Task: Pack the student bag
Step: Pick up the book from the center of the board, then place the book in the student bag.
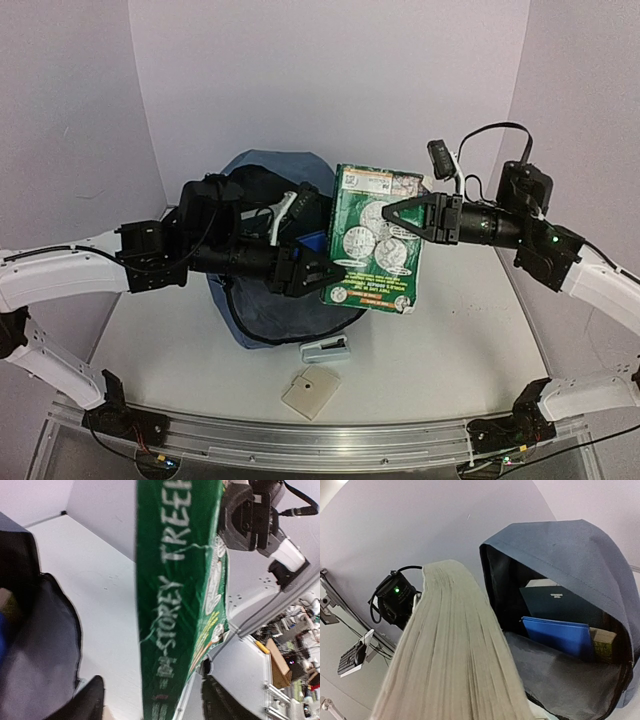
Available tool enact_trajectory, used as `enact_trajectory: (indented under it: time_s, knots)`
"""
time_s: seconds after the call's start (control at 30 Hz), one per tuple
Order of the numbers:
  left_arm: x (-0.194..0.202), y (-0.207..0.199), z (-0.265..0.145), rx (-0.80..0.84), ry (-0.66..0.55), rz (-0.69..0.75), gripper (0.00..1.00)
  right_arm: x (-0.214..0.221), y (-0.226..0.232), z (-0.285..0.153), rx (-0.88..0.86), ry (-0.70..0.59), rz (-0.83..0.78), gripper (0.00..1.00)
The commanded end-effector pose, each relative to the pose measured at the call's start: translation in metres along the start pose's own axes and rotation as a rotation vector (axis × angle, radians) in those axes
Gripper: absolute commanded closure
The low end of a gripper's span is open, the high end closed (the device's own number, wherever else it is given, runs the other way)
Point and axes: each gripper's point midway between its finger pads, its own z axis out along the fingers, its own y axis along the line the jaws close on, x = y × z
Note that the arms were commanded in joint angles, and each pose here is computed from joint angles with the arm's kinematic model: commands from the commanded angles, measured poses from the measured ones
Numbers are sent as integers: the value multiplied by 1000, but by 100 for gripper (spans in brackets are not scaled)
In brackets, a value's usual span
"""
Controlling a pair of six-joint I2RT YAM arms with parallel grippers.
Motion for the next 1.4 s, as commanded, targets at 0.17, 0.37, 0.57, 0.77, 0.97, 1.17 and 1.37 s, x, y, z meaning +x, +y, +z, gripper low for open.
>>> enact_trajectory:
  time_s: [0.17, 0.37, 0.57, 0.77, 0.97, 1.17, 1.37]
  knots:
    - [13, 82, -64, -468, 43, 98, 20, -64, 32, -14, 29, -157, -324, 100]
    - [20, 117, -70, -609, 139, 222, 37, -68, 29, -2, 15, -131, -356, 100]
    - [37, 146, -62, -714, 273, 270, 52, -74, 33, 8, -11, -89, -424, 100]
    - [42, 148, -55, -691, 292, 283, 62, -82, 29, 17, -1, -86, -479, 100]
    - [48, 134, -52, -602, 279, 262, 73, -81, 18, 34, 6, -49, -527, 100]
    - [64, 135, -55, -598, 318, 216, 60, -73, 9, 51, 2, -14, -598, 100]
    - [76, 145, -57, -636, 357, 214, 42, -65, -3, 68, -5, 18, -637, 100]
